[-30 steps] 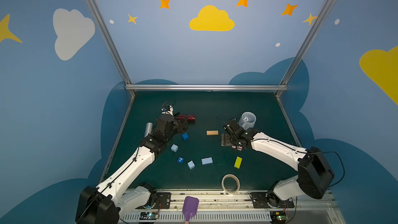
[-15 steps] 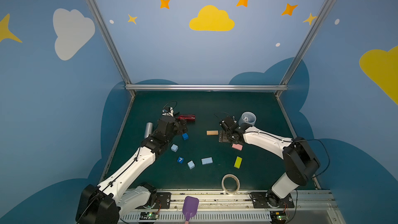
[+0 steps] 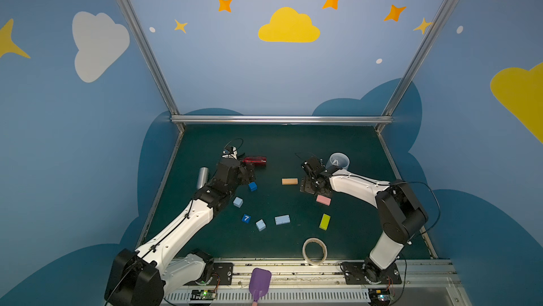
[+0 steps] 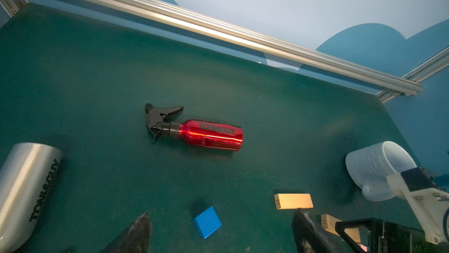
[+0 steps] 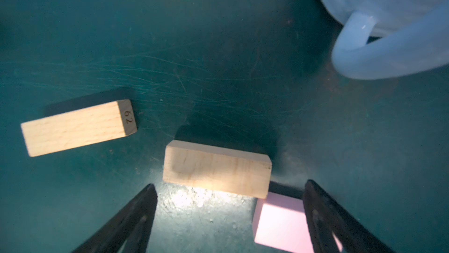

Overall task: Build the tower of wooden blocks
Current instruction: 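Lower the right gripper onto the wooden block beside the pink block and close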

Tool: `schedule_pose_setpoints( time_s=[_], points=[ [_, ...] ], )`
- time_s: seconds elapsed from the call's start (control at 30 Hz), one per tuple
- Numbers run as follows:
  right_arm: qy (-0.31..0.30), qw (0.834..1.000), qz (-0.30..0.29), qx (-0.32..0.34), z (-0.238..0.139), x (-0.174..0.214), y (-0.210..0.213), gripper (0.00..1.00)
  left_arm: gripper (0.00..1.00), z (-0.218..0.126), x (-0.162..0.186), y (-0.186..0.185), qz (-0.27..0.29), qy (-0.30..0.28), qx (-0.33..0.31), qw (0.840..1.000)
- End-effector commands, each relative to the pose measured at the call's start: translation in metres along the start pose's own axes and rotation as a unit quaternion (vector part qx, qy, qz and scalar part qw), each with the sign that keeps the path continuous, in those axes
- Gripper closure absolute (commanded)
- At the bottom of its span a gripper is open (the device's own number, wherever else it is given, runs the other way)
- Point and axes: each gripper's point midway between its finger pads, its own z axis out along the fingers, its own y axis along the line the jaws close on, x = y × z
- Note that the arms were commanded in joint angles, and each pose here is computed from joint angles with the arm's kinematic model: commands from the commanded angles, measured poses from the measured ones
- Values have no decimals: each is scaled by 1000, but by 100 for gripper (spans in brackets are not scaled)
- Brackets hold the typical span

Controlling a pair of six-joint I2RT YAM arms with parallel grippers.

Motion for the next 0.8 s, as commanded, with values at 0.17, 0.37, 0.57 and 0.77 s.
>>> schedule_pose_setpoints(
  time_s=[0.17,0.37,0.57,0.77],
  points=[
    [0,1000,9,10,7,-4,1,8,9,-1,1,4,8,-3,-11,1000],
    [0,1000,15,6,11,-5,4,8,9,-3,0,6,12,-7,-14,1000],
    [-1,1000,25,2,12,-7,8,8,9,-2,1,8,14,-8,-19,1000],
    [5,1000,24,6,16,-7,11,9,9,-2,2,8,17,-5,-21,1000]
  ],
)
